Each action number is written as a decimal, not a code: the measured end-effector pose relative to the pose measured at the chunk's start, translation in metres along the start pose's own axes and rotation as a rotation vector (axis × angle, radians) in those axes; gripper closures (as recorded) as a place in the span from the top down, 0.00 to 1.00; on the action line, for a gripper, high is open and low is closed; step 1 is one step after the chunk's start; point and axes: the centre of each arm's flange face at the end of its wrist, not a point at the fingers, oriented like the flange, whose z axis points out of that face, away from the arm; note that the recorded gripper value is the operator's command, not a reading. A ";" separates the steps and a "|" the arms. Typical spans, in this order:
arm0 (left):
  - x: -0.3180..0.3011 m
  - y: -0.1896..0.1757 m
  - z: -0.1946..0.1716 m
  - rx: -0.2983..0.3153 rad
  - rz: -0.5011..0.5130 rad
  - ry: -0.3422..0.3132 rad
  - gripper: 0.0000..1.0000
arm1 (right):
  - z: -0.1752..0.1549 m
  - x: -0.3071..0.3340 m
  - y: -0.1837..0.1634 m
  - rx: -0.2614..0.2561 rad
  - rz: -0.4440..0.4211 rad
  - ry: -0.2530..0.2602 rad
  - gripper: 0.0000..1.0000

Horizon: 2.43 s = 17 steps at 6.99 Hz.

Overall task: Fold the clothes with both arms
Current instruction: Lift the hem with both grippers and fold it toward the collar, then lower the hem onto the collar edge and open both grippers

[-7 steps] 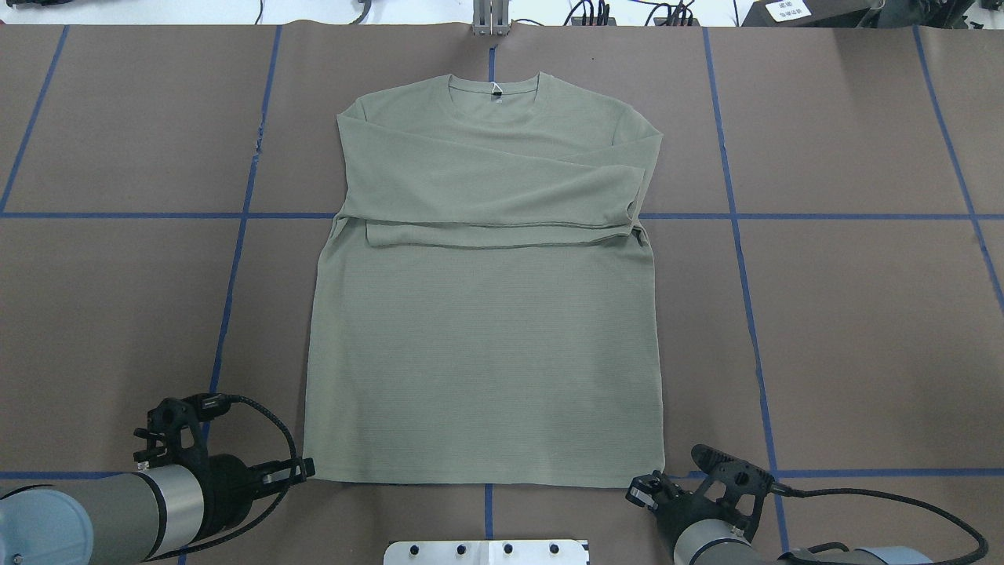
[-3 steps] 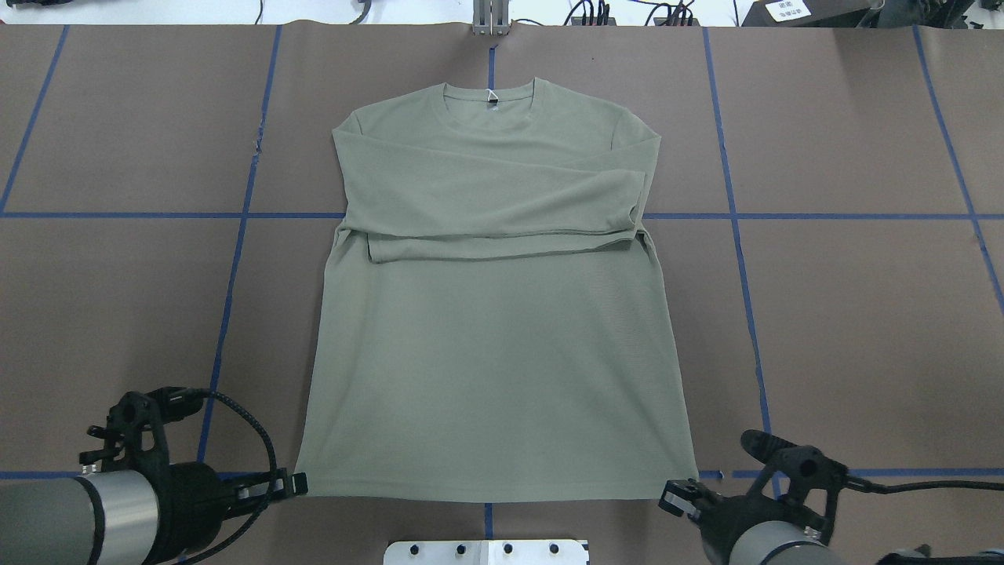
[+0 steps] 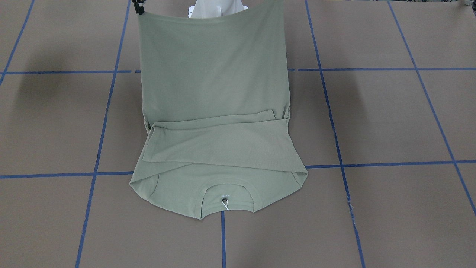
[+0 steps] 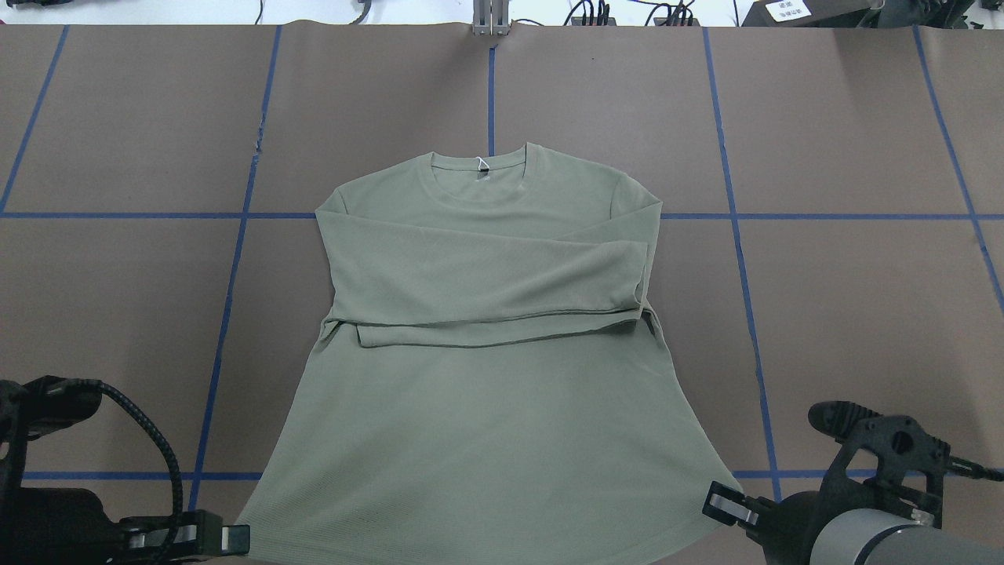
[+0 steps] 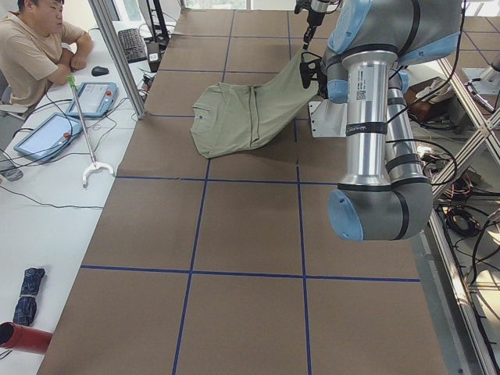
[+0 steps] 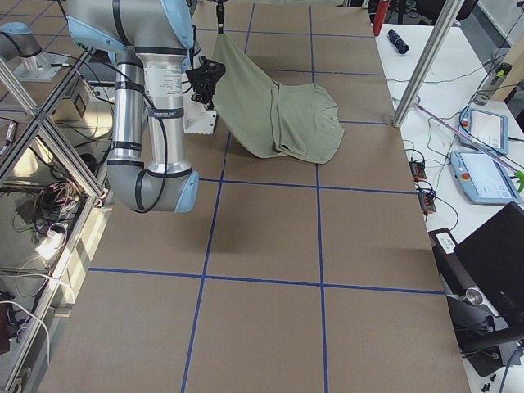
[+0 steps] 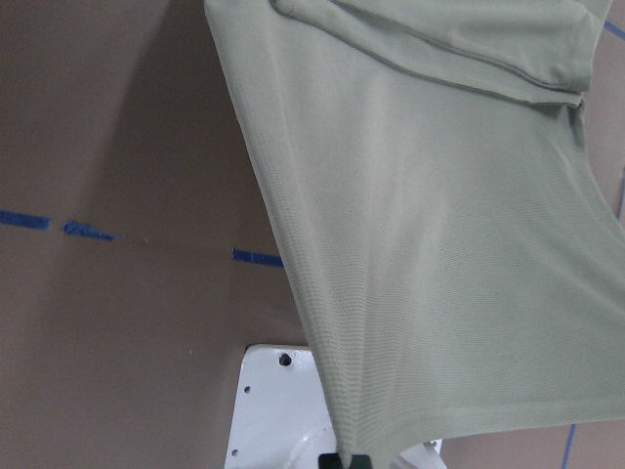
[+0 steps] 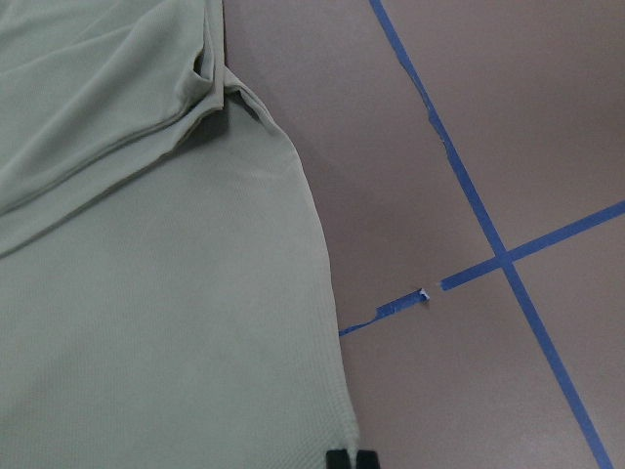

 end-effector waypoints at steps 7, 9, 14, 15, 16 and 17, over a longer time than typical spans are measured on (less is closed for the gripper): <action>0.017 -0.258 0.060 0.433 0.286 -0.249 0.00 | 0.097 -0.134 -0.189 0.253 -0.070 0.018 0.00; 0.022 -0.315 0.101 0.447 0.276 -0.322 0.00 | 0.148 -0.161 -0.254 0.301 -0.060 0.046 0.00; -0.026 -0.416 0.218 0.499 0.264 -0.401 0.00 | 0.245 -0.174 -0.340 0.320 -0.073 0.110 0.00; -0.029 -0.419 0.225 0.498 0.263 -0.409 0.98 | 0.252 -0.173 -0.342 0.318 -0.074 0.118 0.68; -0.032 -0.417 0.231 0.491 0.267 -0.415 1.00 | 0.262 -0.171 -0.342 0.315 -0.078 0.119 1.00; -0.032 -0.413 0.235 0.484 0.290 -0.416 1.00 | 0.274 -0.168 -0.341 0.311 -0.090 0.112 1.00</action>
